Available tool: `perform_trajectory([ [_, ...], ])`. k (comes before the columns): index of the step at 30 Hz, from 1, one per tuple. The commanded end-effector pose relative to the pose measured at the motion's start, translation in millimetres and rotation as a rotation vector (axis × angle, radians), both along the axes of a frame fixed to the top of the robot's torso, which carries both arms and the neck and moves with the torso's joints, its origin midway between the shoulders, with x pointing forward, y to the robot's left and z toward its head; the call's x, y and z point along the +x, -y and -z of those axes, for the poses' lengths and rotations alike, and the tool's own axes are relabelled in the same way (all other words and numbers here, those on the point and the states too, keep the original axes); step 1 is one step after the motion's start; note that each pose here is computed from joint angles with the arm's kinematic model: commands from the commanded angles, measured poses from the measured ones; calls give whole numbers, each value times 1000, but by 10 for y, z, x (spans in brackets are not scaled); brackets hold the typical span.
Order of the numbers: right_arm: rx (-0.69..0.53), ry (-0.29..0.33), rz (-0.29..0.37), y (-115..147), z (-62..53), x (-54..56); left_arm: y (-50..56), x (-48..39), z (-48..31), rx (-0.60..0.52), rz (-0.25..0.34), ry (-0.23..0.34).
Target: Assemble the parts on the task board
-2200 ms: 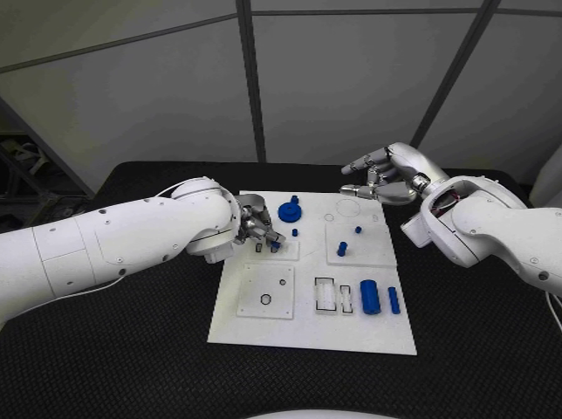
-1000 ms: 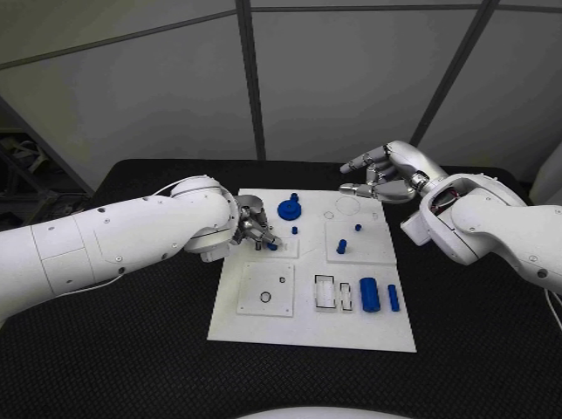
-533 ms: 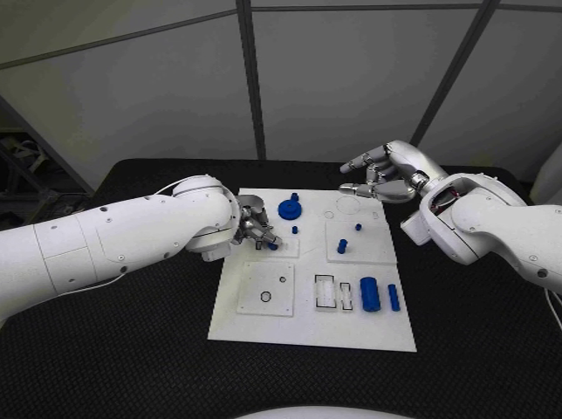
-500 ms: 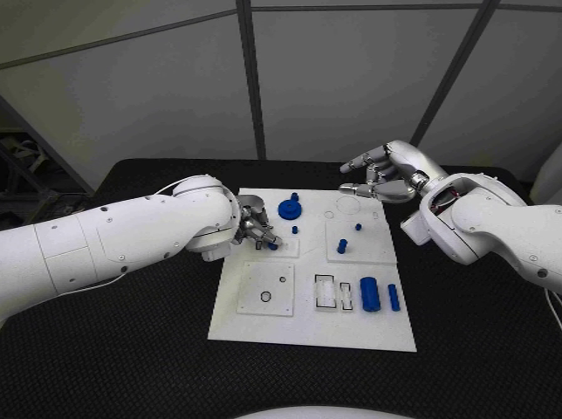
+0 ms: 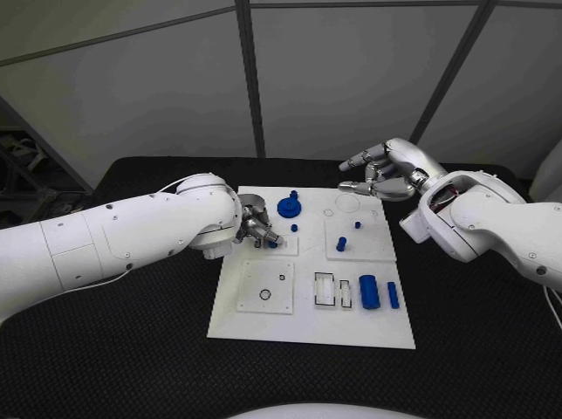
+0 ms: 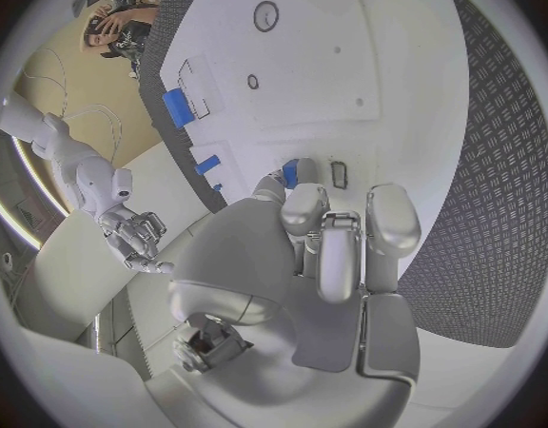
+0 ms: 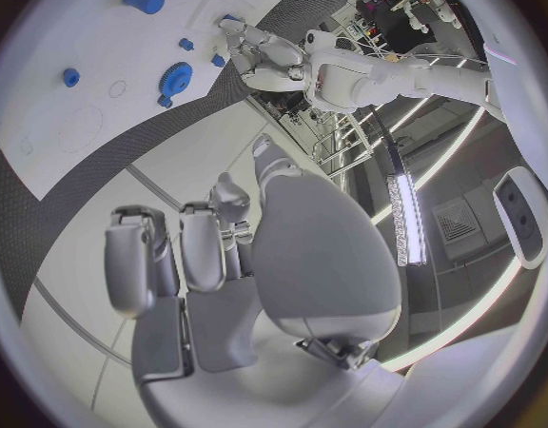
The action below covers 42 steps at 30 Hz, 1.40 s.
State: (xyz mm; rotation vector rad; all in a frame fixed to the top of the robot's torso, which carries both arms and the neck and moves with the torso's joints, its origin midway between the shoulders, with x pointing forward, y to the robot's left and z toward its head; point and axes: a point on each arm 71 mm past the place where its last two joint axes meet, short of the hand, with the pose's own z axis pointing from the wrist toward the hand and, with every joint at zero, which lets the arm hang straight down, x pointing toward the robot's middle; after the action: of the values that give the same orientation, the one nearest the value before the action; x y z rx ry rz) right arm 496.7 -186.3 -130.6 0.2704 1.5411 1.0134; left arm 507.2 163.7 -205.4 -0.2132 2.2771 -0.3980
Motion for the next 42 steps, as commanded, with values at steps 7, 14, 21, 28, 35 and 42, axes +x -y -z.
perform_trajectory([
  [7, -2, 4, -10, -14, -15, -3, 43, 2, 26, 15, 14, -14],
  [14, -3, 3, -10, -15, -14, -1, 37, 29, 25, 9, -4, -1],
  [21, -4, 2, -10, -12, -12, -1, 40, 32, 31, 13, -1, -6],
  [28, -5, 1, -9, -5, -11, 0, 35, 36, 32, 14, -4, -6],
  [35, -5, 1, -8, 1, -10, 2, 15, 46, 29, 10, -14, 2],
  [42, -6, 0, -5, 14, -10, 1, -9, 54, 23, 2, -26, 14],
])
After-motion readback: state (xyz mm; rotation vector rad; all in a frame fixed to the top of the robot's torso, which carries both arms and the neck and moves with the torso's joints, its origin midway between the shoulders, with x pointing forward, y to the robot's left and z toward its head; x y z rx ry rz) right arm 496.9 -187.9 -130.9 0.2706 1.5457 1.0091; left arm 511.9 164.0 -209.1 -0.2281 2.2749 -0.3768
